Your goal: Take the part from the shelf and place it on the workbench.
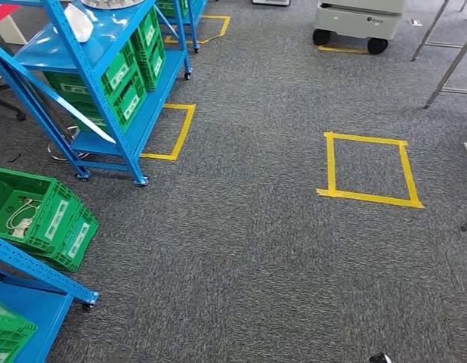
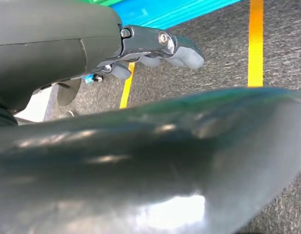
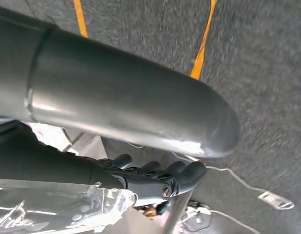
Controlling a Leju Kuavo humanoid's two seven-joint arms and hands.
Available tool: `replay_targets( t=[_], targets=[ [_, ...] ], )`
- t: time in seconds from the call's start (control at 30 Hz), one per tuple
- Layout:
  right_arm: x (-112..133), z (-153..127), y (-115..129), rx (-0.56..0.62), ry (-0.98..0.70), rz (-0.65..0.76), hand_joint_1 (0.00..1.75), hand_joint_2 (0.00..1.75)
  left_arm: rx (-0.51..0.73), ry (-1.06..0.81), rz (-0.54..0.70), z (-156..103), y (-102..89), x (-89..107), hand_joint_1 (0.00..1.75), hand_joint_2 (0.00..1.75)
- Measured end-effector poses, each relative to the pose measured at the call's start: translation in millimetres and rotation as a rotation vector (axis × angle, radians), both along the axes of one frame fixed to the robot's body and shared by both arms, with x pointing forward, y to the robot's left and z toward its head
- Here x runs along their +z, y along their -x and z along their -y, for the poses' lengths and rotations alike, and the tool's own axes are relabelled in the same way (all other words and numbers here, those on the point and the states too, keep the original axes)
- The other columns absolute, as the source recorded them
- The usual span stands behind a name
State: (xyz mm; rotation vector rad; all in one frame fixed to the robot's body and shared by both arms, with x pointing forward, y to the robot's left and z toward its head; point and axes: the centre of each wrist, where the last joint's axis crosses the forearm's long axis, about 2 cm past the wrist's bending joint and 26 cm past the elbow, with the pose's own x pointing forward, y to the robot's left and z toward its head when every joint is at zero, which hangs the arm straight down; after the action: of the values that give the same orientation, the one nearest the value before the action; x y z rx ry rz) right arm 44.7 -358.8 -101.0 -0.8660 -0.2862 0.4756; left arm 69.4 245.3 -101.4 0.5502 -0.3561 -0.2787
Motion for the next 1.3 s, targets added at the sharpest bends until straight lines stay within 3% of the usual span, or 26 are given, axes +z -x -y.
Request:
replay_targets(
  t=[0.63, 1.3],
  targets=[
    [-5, -25, 5, -0.002, -0.111, -0.038, 0.00, 0.00, -0.011, 0.007, -0.009, -1, -0.4, -0.3, 0.00, 0.00],
    [-5, -28, 3, -0.003, -0.134, -0.033, 0.00, 0.00, -0.016, 0.014, -0.006, 1, -6.8, 1.0, 0.00, 0.00]
  ],
)
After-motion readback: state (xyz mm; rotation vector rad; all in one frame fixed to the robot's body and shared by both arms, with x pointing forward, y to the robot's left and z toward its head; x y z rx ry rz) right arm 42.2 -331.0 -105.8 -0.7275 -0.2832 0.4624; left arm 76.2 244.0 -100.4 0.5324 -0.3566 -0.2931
